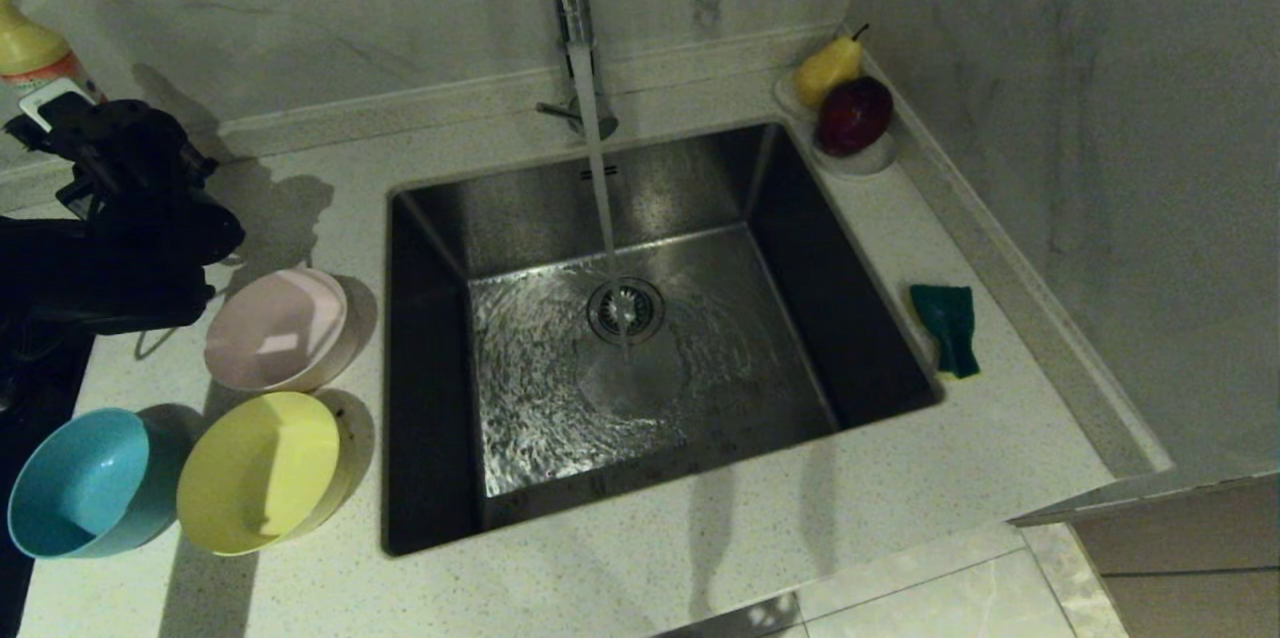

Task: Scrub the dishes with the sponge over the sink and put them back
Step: Place the dish soap on the table

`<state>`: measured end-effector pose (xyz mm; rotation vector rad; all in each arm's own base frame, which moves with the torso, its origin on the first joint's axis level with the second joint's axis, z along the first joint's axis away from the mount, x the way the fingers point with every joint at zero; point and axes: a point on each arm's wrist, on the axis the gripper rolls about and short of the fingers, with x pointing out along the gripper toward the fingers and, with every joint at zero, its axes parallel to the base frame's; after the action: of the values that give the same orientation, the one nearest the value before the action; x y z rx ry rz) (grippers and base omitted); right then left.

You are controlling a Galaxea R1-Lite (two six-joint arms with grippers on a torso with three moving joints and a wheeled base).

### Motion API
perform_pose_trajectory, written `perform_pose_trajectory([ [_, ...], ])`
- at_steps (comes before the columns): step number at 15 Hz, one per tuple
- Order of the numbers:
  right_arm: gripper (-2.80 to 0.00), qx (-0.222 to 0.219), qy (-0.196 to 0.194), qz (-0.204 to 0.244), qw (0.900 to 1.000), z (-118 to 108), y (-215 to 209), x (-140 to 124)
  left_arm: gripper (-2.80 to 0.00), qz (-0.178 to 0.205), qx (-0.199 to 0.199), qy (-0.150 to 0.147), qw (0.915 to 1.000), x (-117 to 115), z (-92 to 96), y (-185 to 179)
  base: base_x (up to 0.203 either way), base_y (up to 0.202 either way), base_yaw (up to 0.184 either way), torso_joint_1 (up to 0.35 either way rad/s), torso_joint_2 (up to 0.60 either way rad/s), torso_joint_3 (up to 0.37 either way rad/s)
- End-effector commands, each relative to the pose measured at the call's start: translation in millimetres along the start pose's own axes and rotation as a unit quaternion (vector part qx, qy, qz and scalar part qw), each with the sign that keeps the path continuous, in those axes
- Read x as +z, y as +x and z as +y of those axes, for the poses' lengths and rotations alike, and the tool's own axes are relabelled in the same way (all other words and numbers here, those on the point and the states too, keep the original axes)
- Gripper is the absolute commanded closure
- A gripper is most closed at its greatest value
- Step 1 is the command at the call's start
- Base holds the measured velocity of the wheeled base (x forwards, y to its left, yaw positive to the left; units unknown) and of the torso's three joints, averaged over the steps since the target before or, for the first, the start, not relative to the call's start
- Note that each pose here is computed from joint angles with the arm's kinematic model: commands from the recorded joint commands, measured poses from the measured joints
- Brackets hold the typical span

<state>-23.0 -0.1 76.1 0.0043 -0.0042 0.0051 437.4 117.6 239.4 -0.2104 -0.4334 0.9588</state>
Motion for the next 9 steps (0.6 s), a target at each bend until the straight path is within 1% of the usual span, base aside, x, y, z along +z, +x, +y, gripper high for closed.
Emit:
perform_pose_trajectory([
  [1,0.00,0.001,0.000,0.000,1.000,0.0,0.0,-0.1,0.00,0.005,0.004,0.005,1.0000,-14.2,-0.3,0.4,0.000,0.000,0.000,0.000,0.00,0.000],
  [4,0.00,0.001,-0.001,0.000,1.000,0.0,0.0,-0.1,0.00,0.001,0.017,-0.004,0.9999,-13.7,1.1,-0.5,0.000,0.000,0.000,0.000,0.00,0.000],
  [5,0.00,0.001,0.000,0.000,1.000,0.0,0.0,-0.1,0.00,-0.007,0.023,-0.011,0.9997,-12.0,1.2,-0.5,0.000,0.000,0.000,0.000,0.00,0.000],
  [9,0.00,0.001,0.000,0.000,1.000,0.0,0.0,-0.1,0.00,-0.021,0.026,-0.023,0.9992,-8.1,1.8,-0.5,0.000,0.000,0.000,0.000,0.00,0.000],
])
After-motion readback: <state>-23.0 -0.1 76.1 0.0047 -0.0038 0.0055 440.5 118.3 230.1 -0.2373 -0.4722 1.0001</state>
